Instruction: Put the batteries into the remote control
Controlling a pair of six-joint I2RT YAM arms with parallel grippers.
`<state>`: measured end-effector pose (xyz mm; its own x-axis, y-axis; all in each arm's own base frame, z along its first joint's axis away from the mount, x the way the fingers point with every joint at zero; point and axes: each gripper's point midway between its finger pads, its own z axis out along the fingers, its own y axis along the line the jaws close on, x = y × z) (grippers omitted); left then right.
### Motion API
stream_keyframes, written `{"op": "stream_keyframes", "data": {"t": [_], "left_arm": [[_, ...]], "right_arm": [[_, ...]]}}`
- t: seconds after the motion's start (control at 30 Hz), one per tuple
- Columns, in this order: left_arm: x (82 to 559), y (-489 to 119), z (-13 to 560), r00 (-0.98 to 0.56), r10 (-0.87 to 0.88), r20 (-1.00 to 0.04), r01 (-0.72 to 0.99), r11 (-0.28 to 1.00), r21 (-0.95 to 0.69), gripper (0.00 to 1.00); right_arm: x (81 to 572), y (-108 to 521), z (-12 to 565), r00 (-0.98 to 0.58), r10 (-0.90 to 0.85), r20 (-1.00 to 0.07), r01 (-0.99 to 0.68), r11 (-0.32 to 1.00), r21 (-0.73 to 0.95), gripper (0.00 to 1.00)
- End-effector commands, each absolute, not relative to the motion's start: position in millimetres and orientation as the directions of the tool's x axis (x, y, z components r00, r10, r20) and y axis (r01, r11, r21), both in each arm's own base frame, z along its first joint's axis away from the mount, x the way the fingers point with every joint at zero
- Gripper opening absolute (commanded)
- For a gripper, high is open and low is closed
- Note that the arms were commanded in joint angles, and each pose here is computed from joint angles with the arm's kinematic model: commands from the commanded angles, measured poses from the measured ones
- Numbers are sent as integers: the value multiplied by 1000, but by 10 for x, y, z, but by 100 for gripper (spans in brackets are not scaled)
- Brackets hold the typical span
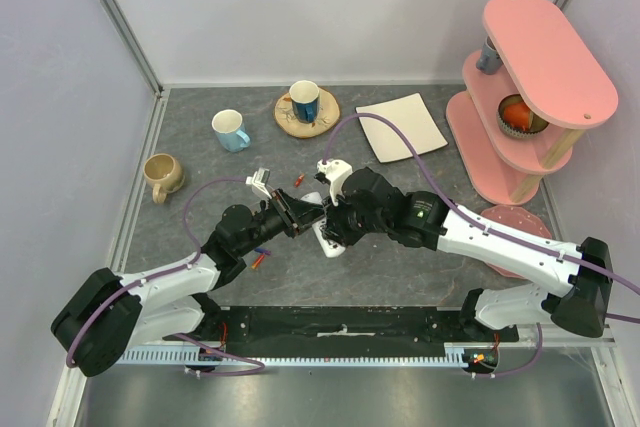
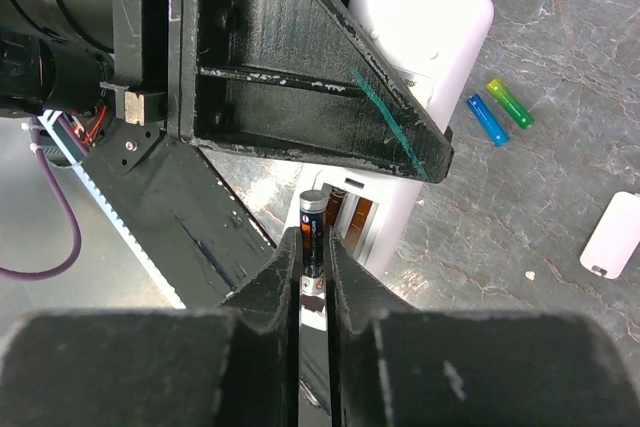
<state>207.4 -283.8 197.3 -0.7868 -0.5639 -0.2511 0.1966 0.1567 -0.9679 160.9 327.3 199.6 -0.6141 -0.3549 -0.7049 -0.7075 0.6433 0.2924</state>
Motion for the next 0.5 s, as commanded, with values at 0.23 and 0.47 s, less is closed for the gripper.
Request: {"op": "stream_keyframes", "data": {"t": [0.23, 0.47], "left_arm": [[2065, -2843, 2356, -756, -585, -294, 305, 83, -949, 2], [2079, -2785, 2248, -740, -607, -290, 296, 93, -951, 2]], "right_arm": [[1614, 3219, 2038, -613, -365, -700, -702, 658, 272, 2], [1601, 3184, 2362, -614, -342, -711, -700, 653, 290, 0]]}}
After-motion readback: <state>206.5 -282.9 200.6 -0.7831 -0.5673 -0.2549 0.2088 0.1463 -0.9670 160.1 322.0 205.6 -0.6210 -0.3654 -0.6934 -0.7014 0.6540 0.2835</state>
